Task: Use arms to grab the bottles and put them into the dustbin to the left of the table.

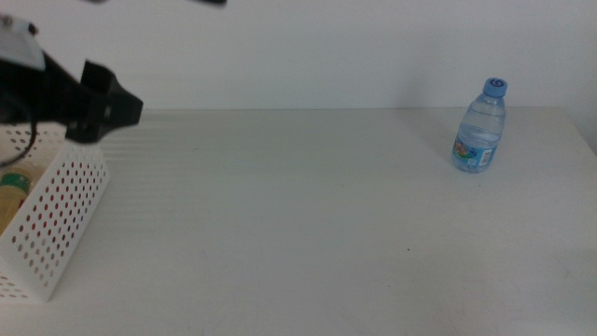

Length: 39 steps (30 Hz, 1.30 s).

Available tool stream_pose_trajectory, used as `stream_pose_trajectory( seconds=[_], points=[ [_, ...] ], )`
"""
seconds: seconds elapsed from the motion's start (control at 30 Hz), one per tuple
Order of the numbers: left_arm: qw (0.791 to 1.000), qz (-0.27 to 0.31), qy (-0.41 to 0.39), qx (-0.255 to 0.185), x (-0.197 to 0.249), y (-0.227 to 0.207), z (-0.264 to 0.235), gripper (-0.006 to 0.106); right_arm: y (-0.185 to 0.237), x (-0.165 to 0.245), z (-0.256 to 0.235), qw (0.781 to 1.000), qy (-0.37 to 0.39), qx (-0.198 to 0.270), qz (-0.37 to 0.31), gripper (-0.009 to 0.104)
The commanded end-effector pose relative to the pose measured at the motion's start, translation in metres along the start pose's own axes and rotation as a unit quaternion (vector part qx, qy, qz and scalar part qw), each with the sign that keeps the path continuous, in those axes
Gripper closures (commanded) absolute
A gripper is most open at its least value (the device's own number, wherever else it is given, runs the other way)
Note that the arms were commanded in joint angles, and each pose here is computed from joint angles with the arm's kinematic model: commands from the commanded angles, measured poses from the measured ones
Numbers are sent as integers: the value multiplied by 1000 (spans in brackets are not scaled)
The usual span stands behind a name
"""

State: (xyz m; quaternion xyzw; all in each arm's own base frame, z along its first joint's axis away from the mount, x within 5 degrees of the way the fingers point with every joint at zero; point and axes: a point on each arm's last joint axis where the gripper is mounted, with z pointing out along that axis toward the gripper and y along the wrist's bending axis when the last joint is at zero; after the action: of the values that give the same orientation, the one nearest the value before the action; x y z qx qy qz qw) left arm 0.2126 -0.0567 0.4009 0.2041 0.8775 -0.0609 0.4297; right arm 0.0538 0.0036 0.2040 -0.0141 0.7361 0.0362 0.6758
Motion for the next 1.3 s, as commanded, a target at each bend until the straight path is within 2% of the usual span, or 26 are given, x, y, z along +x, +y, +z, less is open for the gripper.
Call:
stream_pose_trajectory(
  seconds=[0.0,0.13,0.27,0.37,0.53,0.73,0.87,1.03,1.27],
  points=[
    [998,0,-66,-1,-6,-6,-18,10,0,-16,-5,998,-65,0,-9,22],
    [998,-14,-55,25,3,-13,-25,10,0,-16,-5,998,-65,0,-9,22],
    [998,1,-33,57,7,-19,-27,10,0,-16,-5,998,-65,0,-9,22],
    [996,8,-45,82,6,-23,-26,10,0,-16,-5,998,-65,0,-9,22],
    [992,4,-102,71,17,-29,-24,10,0,-16,-5,998,-65,0,-9,22],
    [980,31,-190,48,49,-46,-9,10,0,-16,-5,998,-65,0,-9,22],
    [974,0,-221,57,74,-54,-5,10,0,-16,-5,998,-65,0,-9,22],
    [973,-41,-216,68,109,-57,2,10,0,-16,-5,998,-65,0,-9,22],
    [960,-36,-263,92,149,-64,11,10,0,-16,-5,998,-65,0,-9,22]
  ],
)
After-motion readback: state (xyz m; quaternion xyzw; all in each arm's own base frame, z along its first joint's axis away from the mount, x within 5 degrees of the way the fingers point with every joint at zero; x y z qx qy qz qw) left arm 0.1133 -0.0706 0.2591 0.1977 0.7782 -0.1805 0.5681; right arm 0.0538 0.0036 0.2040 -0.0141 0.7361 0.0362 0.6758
